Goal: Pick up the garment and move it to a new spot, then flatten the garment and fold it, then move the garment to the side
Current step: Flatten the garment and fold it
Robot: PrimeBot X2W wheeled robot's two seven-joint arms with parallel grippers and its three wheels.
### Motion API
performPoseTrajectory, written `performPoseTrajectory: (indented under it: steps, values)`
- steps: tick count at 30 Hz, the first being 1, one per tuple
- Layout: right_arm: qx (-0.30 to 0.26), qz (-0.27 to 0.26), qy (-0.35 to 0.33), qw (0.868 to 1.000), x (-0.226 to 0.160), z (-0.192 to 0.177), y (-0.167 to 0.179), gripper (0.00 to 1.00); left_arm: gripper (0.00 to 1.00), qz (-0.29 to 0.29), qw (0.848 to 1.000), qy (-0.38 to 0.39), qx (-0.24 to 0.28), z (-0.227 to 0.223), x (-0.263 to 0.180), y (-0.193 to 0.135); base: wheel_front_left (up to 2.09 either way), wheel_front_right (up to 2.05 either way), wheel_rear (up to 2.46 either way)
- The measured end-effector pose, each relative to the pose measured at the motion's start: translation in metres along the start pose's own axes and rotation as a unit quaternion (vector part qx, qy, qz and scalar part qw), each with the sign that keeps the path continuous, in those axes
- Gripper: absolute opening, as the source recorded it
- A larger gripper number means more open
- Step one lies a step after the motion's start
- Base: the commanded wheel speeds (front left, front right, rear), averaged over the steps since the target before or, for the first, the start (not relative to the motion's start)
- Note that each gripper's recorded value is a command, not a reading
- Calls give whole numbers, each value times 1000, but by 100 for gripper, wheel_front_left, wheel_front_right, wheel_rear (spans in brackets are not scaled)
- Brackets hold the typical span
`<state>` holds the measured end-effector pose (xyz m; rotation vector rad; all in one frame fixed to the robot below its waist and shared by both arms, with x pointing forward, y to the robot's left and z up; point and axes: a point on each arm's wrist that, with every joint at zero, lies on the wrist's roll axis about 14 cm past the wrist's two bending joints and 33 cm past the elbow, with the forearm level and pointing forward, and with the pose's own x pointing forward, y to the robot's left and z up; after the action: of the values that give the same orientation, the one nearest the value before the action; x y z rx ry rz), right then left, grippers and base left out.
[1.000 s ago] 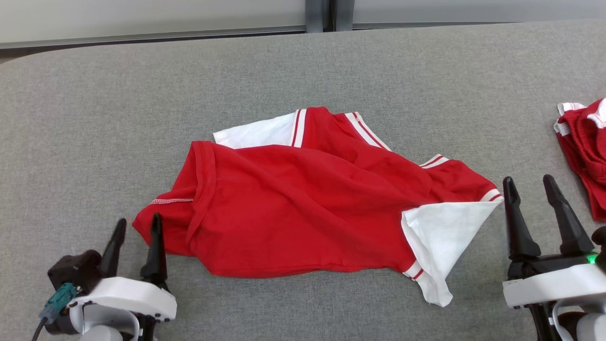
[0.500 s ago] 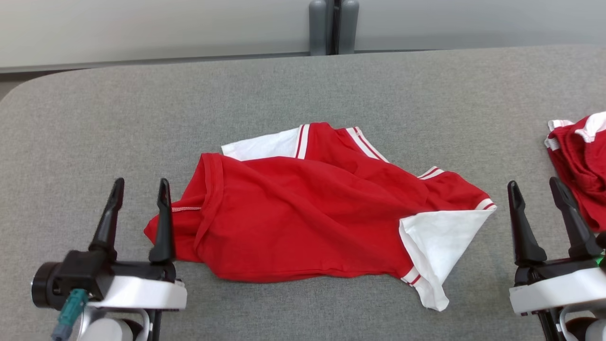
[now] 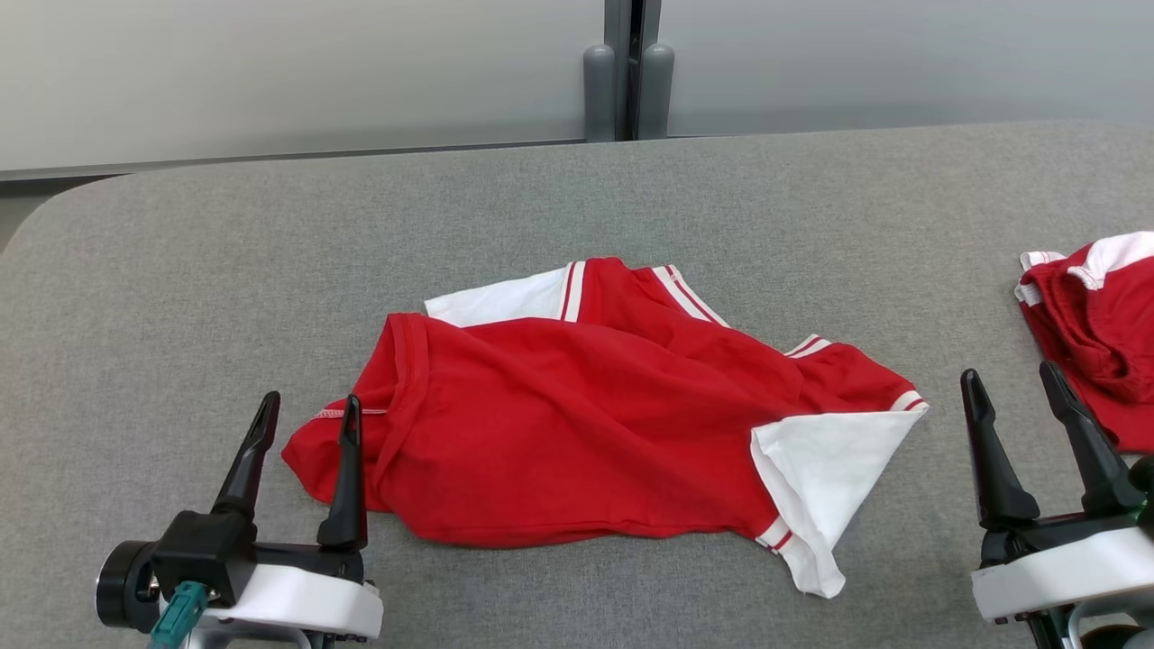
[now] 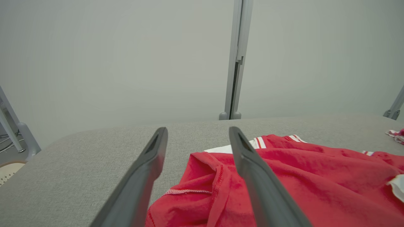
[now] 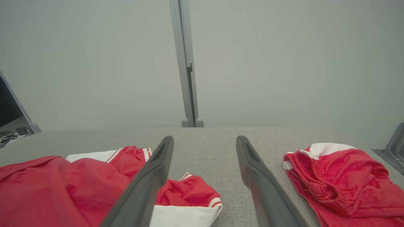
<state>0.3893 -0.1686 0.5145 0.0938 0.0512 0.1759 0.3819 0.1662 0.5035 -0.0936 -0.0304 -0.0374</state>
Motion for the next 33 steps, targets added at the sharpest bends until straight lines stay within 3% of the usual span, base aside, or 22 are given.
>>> performPoseTrajectory:
  steps: [9,15,20,21,23,24,33]
  values:
    - [1,-2,-3,1000,-3,3,-1,100,100,-7,1000,15,-5,-4,-1,-4,0,0,0]
    - [7,0,4,1000,-2,-3,3,100,100,-27,987,155,-38,-68,-13,-13,0,0,0]
    - [11,-3,8,1000,1,-7,1,100,100,-31,979,198,-48,-95,-9,-12,0,0,0]
    - [12,-5,8,1000,1,-7,-1,100,91,-32,978,200,-50,-98,-8,-12,0,0,0]
    - [13,-8,10,1000,1,-9,-2,100,14,-33,977,201,-54,-101,-4,-12,0,0,0]
    - [13,-9,11,1000,1,-10,-3,100,0,-34,977,202,-55,-103,-2,-12,0,0,0]
    - [14,-17,13,1000,2,-12,-9,100,0,-32,988,143,-59,-81,13,-6,0,0,0]
